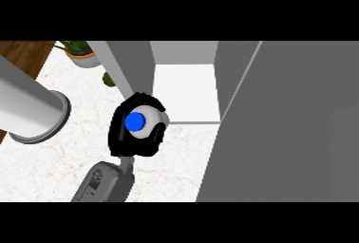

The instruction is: Pick up the bottled water, place it into the cabinet and close the cabinet

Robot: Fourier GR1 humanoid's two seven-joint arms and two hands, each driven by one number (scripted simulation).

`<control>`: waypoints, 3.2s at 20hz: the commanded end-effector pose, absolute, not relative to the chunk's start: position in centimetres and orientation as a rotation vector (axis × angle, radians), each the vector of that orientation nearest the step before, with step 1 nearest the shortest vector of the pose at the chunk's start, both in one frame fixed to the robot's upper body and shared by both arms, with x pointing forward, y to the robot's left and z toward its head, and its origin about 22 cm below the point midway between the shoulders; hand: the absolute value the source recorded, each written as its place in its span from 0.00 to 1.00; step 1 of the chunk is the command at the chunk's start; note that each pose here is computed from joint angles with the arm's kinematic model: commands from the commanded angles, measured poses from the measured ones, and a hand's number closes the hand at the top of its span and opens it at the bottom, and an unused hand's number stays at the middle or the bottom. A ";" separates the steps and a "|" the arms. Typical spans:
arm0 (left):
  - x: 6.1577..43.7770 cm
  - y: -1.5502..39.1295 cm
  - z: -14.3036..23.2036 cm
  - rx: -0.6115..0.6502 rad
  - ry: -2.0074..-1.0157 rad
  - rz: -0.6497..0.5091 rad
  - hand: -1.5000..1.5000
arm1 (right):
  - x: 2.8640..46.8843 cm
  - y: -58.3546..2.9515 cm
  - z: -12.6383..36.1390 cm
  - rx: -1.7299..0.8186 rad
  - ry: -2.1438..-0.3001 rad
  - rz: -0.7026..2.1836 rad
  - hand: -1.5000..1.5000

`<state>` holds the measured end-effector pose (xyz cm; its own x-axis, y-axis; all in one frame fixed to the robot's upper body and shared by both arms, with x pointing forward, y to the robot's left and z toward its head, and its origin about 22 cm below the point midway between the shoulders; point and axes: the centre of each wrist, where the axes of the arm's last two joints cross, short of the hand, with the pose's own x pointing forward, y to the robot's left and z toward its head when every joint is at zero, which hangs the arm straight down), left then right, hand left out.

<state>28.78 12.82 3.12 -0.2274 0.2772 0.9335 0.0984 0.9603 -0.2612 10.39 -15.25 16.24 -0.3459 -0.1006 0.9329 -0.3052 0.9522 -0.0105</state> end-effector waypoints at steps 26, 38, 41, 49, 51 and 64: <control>41.4 8.6 6.0 0.168 -1.796 0.025 1.00 | 8.4 -16.3 16.7 0.325 -1.975 0.224 0.00; 43.4 10.1 5.2 0.380 -1.722 -0.043 1.00 | 8.3 -16.5 17.1 0.317 -1.975 0.201 0.00; 42.7 9.7 3.5 0.408 -1.718 -0.039 1.00 | 8.8 -16.5 16.4 0.334 -1.999 0.209 0.00; 42.2 10.9 1.4 0.493 -1.697 -0.042 1.00 | 9.2 -16.4 16.4 0.336 -1.996 0.237 0.00; 42.1 11.2 0.9 0.520 -1.682 -0.070 1.00 | 7.9 -16.0 16.7 0.368 -1.992 0.227 0.00; 42.4 11.9 1.0 0.694 -1.628 -0.159 0.00 | 8.3 -16.8 17.0 0.353 -1.991 0.252 0.00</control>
